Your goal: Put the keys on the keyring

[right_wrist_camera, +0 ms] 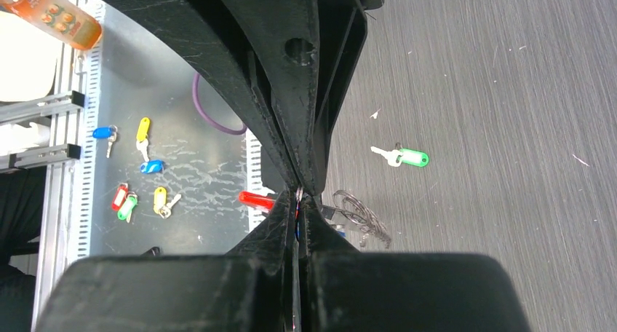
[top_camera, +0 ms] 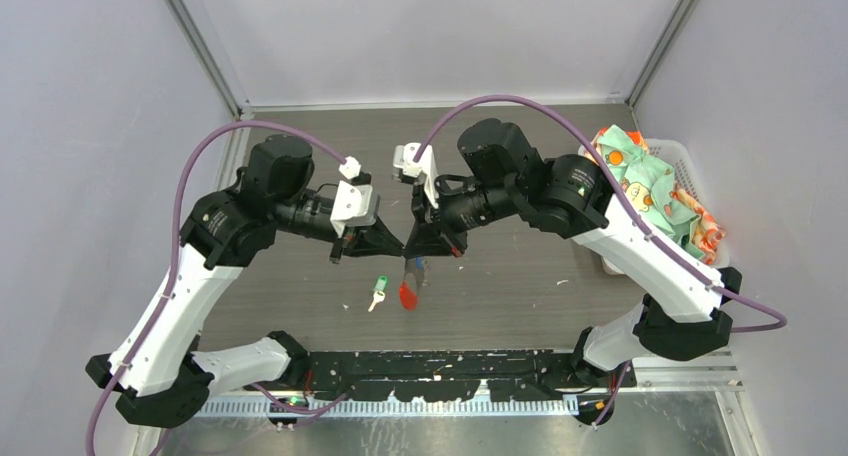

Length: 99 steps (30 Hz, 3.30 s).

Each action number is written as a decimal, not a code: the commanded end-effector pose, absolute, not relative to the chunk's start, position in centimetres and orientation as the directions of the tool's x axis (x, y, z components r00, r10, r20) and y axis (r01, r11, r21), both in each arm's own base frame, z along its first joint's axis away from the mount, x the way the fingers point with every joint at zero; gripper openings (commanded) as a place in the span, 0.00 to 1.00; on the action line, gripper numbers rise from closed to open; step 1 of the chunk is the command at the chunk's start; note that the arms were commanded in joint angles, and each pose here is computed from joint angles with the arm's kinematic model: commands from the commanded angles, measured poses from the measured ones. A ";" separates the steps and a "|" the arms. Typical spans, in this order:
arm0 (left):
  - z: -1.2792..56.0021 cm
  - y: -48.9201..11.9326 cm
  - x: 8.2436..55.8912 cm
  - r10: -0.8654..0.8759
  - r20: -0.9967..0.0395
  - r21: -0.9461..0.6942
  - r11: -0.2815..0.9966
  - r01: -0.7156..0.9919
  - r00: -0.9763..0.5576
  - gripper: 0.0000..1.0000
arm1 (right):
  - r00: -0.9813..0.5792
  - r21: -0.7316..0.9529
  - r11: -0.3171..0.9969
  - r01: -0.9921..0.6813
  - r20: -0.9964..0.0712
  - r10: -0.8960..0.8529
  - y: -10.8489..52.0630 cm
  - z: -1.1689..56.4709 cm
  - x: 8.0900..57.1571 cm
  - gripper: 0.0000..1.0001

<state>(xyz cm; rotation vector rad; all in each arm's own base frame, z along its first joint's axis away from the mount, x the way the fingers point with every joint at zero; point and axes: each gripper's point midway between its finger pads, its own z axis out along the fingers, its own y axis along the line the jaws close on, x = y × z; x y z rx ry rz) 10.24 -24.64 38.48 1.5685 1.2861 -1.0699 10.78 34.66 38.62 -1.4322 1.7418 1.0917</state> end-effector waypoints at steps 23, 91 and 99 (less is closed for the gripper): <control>45.3 -26.2 9.3 0.020 -0.999 0.038 -0.111 0.993 0.040 0.00 | 0.050 -0.044 0.232 -0.972 -0.999 0.021 28.5 46.3 10.9 0.41; 48.1 -25.8 8.8 -0.045 -0.998 0.057 -0.095 0.994 0.053 0.00 | 0.026 -0.018 0.153 -0.988 -0.998 0.052 31.2 47.5 10.8 0.35; 47.8 -25.8 9.2 -0.044 -0.997 0.062 -0.072 0.995 0.059 0.00 | -0.035 0.050 0.236 -0.970 -0.997 0.067 30.2 45.0 11.6 0.41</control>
